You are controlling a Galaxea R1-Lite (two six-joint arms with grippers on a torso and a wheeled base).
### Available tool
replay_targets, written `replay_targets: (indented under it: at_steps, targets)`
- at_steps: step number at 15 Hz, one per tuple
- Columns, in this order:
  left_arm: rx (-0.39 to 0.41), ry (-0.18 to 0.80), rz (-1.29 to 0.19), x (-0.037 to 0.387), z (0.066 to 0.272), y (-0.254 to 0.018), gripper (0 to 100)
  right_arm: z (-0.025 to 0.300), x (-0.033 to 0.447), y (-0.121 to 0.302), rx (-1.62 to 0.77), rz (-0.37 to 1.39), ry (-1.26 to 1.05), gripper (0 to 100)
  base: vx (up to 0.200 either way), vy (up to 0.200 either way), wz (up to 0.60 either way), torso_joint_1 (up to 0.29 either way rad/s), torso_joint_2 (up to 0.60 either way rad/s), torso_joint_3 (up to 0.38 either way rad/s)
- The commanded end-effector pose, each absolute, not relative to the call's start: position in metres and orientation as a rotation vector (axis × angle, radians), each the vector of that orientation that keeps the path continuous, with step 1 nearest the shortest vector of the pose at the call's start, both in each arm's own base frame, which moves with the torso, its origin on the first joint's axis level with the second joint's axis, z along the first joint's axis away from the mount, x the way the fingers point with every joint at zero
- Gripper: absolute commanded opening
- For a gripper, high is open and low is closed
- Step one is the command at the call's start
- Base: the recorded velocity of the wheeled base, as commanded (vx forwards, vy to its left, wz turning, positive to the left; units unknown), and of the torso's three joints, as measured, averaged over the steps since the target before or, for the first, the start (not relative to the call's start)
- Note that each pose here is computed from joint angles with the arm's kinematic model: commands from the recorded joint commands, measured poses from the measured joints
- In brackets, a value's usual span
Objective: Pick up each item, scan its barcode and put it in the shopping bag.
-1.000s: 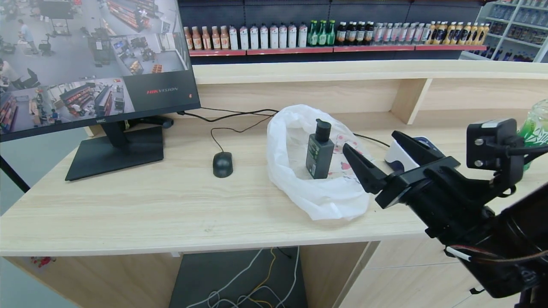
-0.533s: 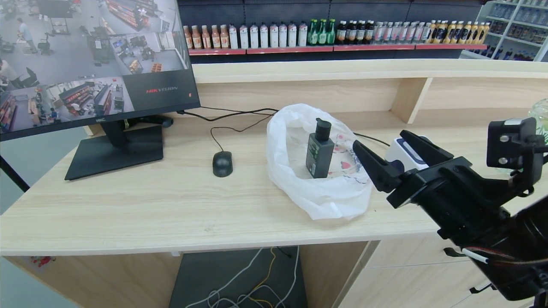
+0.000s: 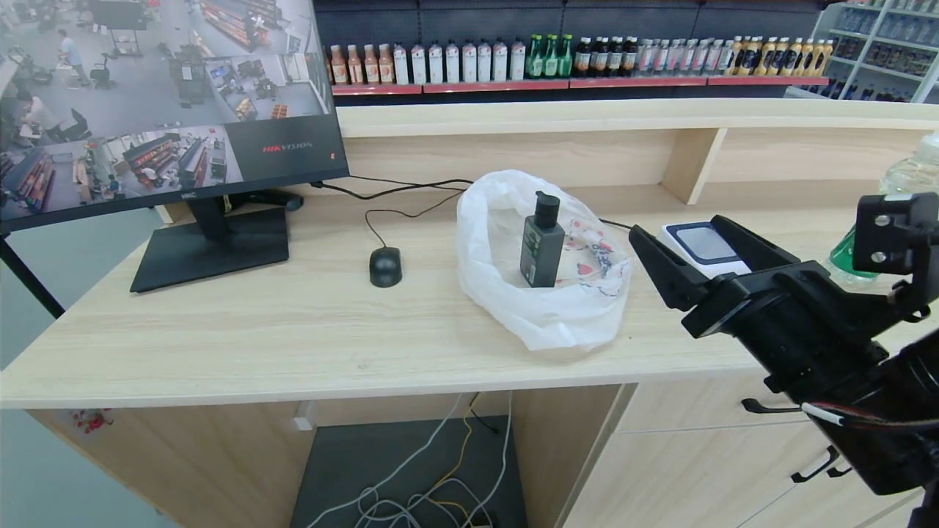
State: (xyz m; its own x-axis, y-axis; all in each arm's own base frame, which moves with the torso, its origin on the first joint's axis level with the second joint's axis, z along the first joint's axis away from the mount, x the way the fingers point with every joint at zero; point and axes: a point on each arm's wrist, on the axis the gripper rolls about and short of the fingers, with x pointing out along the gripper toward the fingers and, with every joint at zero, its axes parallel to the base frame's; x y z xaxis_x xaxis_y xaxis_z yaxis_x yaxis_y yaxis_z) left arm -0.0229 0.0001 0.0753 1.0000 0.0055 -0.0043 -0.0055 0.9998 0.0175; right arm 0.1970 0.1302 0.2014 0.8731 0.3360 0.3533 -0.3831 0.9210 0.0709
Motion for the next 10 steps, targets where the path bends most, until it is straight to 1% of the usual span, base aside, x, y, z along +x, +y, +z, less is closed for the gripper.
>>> replay_targets:
  at_steps: [1, 10]
  targets:
    - [0.018, 0.003, 0.005, -0.023, 0.075, 0.0, 100, 0.201, 0.198, 0.13, 0.138, 0.373, -0.341, 100, 0.0, -0.2, 0.0, -0.002, 0.0, 0.002]
    - [-0.018, 0.001, 0.008, -0.023, 0.075, 0.0, 100, 0.199, 0.209, 0.129, 0.128, 0.345, -0.336, 100, 0.0, -0.2, 0.0, 0.003, 0.0, 0.002]
